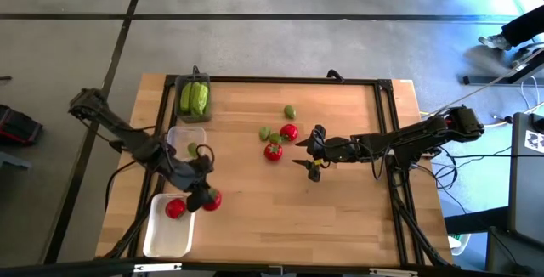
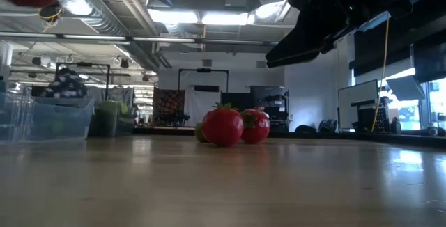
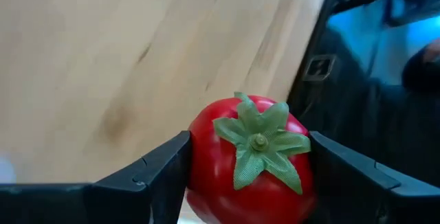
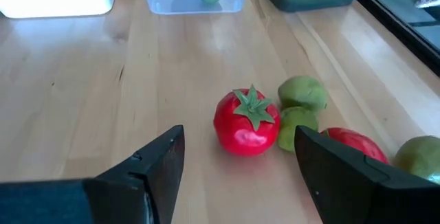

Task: Sort produce into baskets
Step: Put the tomato into the white bin, then put the lime into the transparent bin

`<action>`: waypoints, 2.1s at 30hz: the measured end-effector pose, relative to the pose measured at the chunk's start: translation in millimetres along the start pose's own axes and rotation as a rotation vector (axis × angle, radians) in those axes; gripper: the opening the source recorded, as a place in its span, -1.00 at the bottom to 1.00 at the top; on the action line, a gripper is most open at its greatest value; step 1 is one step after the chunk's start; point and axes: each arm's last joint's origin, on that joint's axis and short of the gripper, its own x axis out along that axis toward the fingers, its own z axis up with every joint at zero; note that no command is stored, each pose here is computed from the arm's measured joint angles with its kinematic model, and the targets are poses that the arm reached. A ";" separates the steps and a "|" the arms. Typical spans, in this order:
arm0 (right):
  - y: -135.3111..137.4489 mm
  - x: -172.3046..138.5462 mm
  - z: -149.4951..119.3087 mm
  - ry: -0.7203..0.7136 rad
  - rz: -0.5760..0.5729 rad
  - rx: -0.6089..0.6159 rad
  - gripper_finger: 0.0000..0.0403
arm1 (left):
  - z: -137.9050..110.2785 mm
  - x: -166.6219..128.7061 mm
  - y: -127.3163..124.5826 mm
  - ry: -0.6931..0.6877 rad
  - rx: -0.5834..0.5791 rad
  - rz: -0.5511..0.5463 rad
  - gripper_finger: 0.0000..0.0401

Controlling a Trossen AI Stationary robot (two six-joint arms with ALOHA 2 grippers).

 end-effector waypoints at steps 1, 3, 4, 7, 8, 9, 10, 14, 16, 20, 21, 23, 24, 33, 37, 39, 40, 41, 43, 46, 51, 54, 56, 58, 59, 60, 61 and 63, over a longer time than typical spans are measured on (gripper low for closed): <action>-0.1 0.0 0.0 0.000 0.000 -0.009 0.28 | -4.2 0.2 0.4 0.019 -0.024 0.016 0.28; 0.0 0.0 -0.1 0.001 0.000 -0.014 0.28 | -12.0 0.3 0.8 0.051 -0.067 0.042 0.28; 0.0 0.0 -0.1 0.001 0.000 -0.014 0.28 | -16.3 -0.2 1.1 0.067 -0.082 0.057 0.28; -0.1 0.0 -0.2 0.002 0.000 -0.016 0.28 | -25.7 -0.6 -2.1 0.085 -0.106 0.054 0.28; -0.1 0.0 -0.1 0.001 0.000 -0.018 0.28 | -29.1 -0.4 -3.0 0.093 -0.121 0.057 0.28; -0.1 0.0 -0.1 0.002 0.000 -0.021 0.28 | -32.9 0.2 -4.0 0.101 -0.136 0.062 0.28; 0.0 0.0 -0.2 0.002 0.000 -0.024 0.28 | -36.6 1.3 -4.8 0.108 -0.148 0.070 0.28; -0.2 0.0 -0.9 0.010 -0.001 -0.034 0.28 | -52.9 10.9 -4.1 0.155 -0.152 0.162 0.28; -0.1 0.0 -2.0 0.021 0.003 -0.037 0.28 | -60.5 17.1 -2.9 0.178 -0.144 0.219 0.28; 0.0 0.0 -2.7 0.028 0.008 -0.039 0.28 | -76.4 28.4 -3.5 0.293 -0.177 0.291 0.28; 0.0 0.0 -2.7 0.028 0.008 -0.040 0.28 | -79.9 30.3 -3.7 0.316 -0.177 0.302 0.28; 0.0 0.0 -2.7 0.028 0.008 -0.044 0.28 | -86.0 33.2 -3.7 0.339 -0.174 0.326 0.28; -0.1 0.0 -2.7 0.028 0.008 -0.044 0.28 | -88.3 34.3 -2.9 0.343 -0.166 0.344 0.28; 0.0 0.0 -2.9 0.030 0.008 -0.045 0.28 | -95.5 40.1 7.9 0.352 -0.103 0.499 0.28; 0.0 0.0 -2.9 0.030 0.008 -0.045 0.28 | -96.1 42.7 5.7 0.348 -0.122 0.481 0.28; -0.1 0.0 -2.9 0.030 0.008 -0.045 0.28 | -96.1 42.6 5.8 0.351 -0.108 0.480 0.29; 0.0 0.0 -2.9 0.030 0.008 -0.045 0.28 | -96.0 42.5 6.1 0.350 -0.108 0.483 0.31; 0.0 -0.1 -3.0 0.030 0.008 -0.045 0.28 | -95.9 42.4 6.4 0.350 -0.107 0.486 0.33; -0.1 0.0 -3.0 0.031 0.008 -0.045 0.28 | -95.8 41.7 7.8 0.347 -0.109 0.503 0.40; -0.1 0.0 -3.1 0.032 0.008 -0.046 0.28 | -95.7 40.7 9.5 0.345 -0.113 0.525 0.53; 0.0 -0.1 -3.1 0.032 0.008 -0.046 0.28 | -90.4 42.1 10.2 0.345 -0.101 0.521 0.67; 0.0 0.0 -3.1 0.032 0.008 -0.046 0.28 | -82.0 42.8 10.6 0.353 -0.095 0.509 0.69; 0.0 -0.1 -3.1 0.032 0.008 -0.047 0.28 | -75.4 41.0 6.6 0.347 -0.072 0.473 0.69; 0.0 -0.1 -3.1 0.032 0.008 -0.047 0.28 | -67.4 36.3 -0.6 0.302 -0.032 0.411 0.69; 0.0 -0.1 -3.1 0.032 0.008 -0.047 0.28 | -62.7 33.0 -4.3 0.270 -0.008 0.388 0.69; -0.1 -0.1 -3.1 0.032 0.007 -0.047 0.28 | -57.6 29.5 -7.7 0.233 0.018 0.369 0.69; -0.2 -0.1 -3.1 0.031 0.002 -0.046 0.28 | -52.2 25.5 -10.9 0.196 0.043 0.350 0.69; -0.3 0.0 -2.8 0.028 0.000 -0.039 0.28 | -41.1 16.6 -16.4 0.120 0.089 0.312 0.69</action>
